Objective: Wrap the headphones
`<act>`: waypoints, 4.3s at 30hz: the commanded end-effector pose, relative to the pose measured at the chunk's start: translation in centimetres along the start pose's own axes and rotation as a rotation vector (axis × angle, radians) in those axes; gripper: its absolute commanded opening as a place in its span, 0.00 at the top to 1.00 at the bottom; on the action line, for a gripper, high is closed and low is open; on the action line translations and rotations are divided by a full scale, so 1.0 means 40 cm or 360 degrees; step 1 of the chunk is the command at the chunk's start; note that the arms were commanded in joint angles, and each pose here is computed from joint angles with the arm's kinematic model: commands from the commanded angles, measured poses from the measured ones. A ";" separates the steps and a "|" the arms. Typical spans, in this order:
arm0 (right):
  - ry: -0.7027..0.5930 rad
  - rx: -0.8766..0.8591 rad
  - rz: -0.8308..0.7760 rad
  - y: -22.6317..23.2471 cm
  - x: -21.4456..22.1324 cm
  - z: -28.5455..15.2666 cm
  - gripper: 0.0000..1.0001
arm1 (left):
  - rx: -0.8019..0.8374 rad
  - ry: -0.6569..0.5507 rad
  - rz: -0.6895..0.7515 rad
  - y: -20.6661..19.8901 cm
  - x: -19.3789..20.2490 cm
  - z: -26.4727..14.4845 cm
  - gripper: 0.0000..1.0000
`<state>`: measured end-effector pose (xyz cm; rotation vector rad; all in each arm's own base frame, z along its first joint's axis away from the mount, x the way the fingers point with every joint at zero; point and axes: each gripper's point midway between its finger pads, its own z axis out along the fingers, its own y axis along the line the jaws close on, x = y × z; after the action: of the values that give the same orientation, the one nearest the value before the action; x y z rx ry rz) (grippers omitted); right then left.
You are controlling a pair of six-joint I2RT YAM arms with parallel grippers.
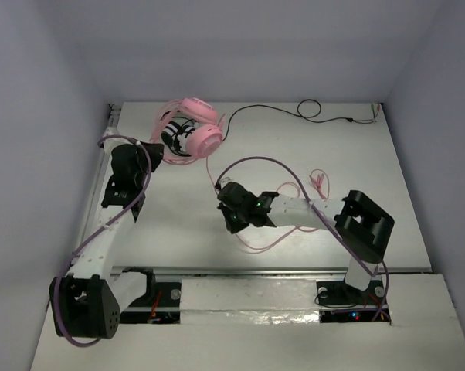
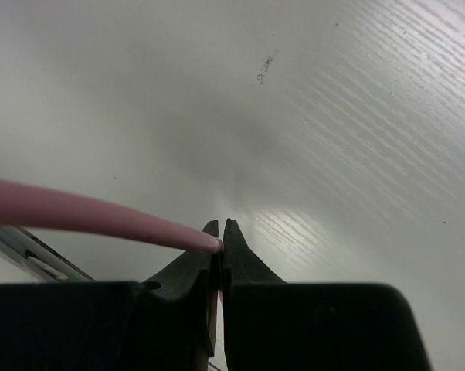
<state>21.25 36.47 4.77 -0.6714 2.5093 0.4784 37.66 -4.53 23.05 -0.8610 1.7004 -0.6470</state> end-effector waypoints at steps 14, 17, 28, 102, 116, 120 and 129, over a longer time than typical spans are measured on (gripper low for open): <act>-0.0004 -0.0535 -0.0377 0.171 -0.155 -0.283 1.00 | 0.0140 0.0015 0.0417 -0.145 0.179 -0.044 1.00; -0.0009 -0.0545 -0.0412 0.165 -0.153 -0.341 1.00 | 0.0102 0.0082 0.0550 -0.120 0.205 -0.042 1.00; -0.0039 -0.0362 -0.0335 0.093 -0.125 -0.398 1.00 | 0.0085 0.0148 0.0759 -0.124 0.184 -0.080 1.00; -0.0292 0.0407 -0.0436 -0.070 -0.204 -0.540 1.00 | 0.0720 0.0972 0.1265 -0.152 0.312 -0.152 1.00; -0.0493 0.0669 -0.0344 -0.144 -0.241 -0.576 1.00 | 0.1155 0.1147 0.1243 -0.219 0.379 -0.242 1.00; -0.0621 0.0715 -0.0290 -0.157 -0.275 -0.630 1.00 | 0.1107 0.1183 0.1272 -0.203 0.396 -0.232 1.00; -0.0638 0.0781 -0.0319 -0.174 -0.281 -0.641 0.95 | 0.1085 0.1175 0.1274 -0.202 0.395 -0.225 1.00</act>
<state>22.43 23.21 28.32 -0.6569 2.1165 -0.0666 30.39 -19.52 20.58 0.4829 2.1200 -0.7657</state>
